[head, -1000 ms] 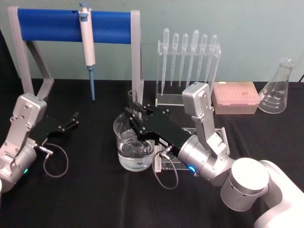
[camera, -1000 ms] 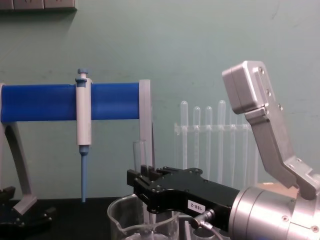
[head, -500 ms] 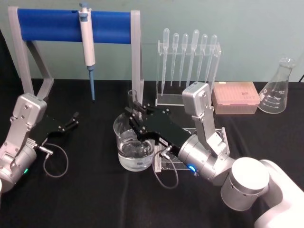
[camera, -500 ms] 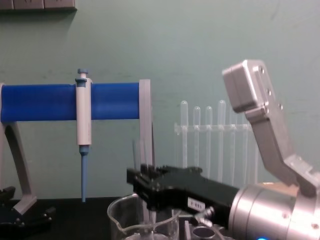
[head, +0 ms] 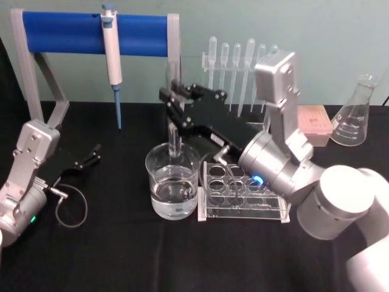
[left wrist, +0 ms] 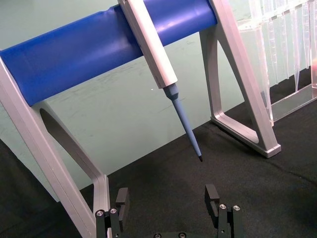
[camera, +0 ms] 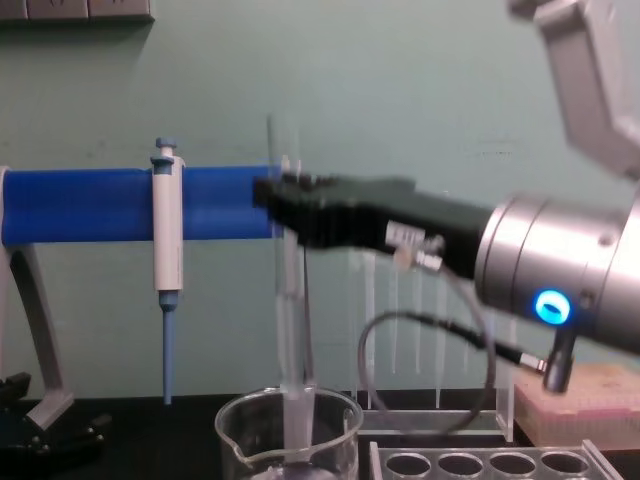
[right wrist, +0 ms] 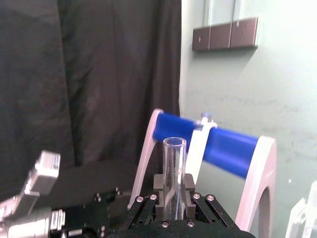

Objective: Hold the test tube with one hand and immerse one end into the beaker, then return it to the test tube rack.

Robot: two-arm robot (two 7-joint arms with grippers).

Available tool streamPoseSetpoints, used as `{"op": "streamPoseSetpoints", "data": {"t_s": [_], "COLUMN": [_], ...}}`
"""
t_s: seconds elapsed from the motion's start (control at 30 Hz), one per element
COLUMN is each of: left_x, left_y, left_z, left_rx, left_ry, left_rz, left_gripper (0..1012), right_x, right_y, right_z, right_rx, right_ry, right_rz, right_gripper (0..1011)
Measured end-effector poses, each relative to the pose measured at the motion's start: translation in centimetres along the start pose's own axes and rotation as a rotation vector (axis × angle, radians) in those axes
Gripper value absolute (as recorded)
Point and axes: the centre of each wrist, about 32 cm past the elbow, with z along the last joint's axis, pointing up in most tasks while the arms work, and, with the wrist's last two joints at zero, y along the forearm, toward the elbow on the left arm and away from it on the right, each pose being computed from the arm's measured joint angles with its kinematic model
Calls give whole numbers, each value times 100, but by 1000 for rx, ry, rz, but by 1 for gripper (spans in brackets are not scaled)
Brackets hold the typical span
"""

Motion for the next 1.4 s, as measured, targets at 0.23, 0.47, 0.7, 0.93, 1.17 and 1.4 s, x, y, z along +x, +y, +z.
{"op": "streamPoseSetpoints", "data": {"t_s": [0.23,0.47,0.7,0.93,1.17,1.4], "left_x": [0,0,0,0,0,0], "left_y": [0,0,0,0,0,0], "left_z": [0,0,0,0,0,0], "left_rx": [0,0,0,0,0,0], "left_ry": [0,0,0,0,0,0], "left_rz": [0,0,0,0,0,0], "left_gripper": [1000,1000,1000,1000,1000,1000], "right_x": [84,153,166,158,144,121], "right_y": [-130,-484,-715,-826,-843,-865], "right_z": [213,271,178,1,-118,-172], "right_rx": [36,19,-29,-60,-76,-92], "right_ry": [-20,-28,-33,-21,-5,3], "right_rz": [-34,-105,-143,-160,-164,-170], "right_gripper": [226,226,226,226,226,226]}}
